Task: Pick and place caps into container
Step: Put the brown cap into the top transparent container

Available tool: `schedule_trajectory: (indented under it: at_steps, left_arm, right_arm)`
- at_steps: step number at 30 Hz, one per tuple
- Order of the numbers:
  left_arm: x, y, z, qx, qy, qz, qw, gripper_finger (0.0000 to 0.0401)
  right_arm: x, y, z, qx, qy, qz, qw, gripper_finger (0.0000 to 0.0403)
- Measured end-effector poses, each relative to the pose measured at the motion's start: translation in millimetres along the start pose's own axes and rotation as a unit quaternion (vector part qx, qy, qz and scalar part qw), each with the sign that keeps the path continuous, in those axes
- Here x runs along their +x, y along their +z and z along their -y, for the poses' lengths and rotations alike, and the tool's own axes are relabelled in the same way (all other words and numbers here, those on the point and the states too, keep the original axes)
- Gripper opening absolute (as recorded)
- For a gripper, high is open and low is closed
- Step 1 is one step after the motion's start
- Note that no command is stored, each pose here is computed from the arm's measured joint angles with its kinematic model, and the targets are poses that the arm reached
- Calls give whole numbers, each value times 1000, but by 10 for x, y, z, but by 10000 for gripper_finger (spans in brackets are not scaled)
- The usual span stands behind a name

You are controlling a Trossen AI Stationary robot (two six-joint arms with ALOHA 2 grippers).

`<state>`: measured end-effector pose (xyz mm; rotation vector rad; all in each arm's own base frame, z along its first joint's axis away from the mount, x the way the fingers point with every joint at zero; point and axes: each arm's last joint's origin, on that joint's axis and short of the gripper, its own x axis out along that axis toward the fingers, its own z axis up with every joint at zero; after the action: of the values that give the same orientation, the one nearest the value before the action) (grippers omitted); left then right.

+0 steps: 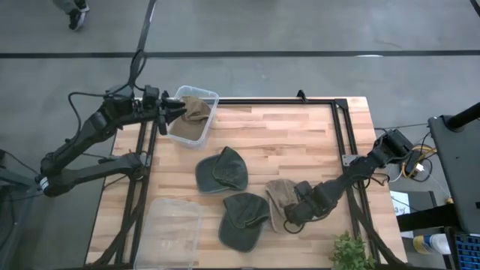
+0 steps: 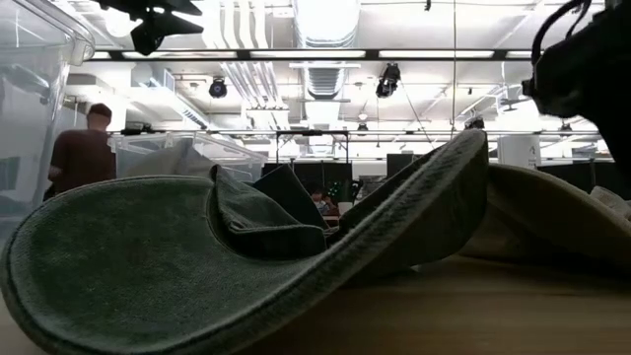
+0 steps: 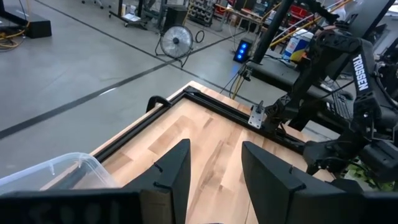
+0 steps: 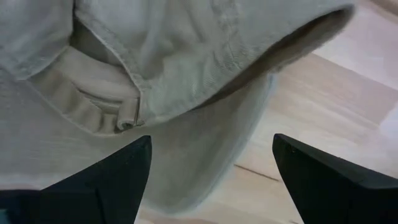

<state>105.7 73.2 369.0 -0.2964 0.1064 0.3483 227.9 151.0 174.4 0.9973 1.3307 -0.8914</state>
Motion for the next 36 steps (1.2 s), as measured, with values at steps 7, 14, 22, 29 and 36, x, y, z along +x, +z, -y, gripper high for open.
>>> schedule_trajectory:
  at_steps: [7,14,22,29,36]
  left_arm:
    - [12,-21,-9,-1,1,-3,1000,135]
    - [48,-85,-36,-6,3,-10,1000,135]
    - [48,-80,-35,-11,2,-6,1000,135]
    - [47,-67,-32,-9,0,0,1000,135]
    - [46,-65,-30,-9,-1,1,1000,135]
  right_arm:
    - [91,15,62,1,-9,1,1000,303]
    - [100,5,30,-11,10,-6,1000,150]
    - [85,14,15,-25,20,2,999,20]
    - [-129,46,47,-29,30,31,999,11]
    - [-545,129,223,-13,-9,106,994,11]
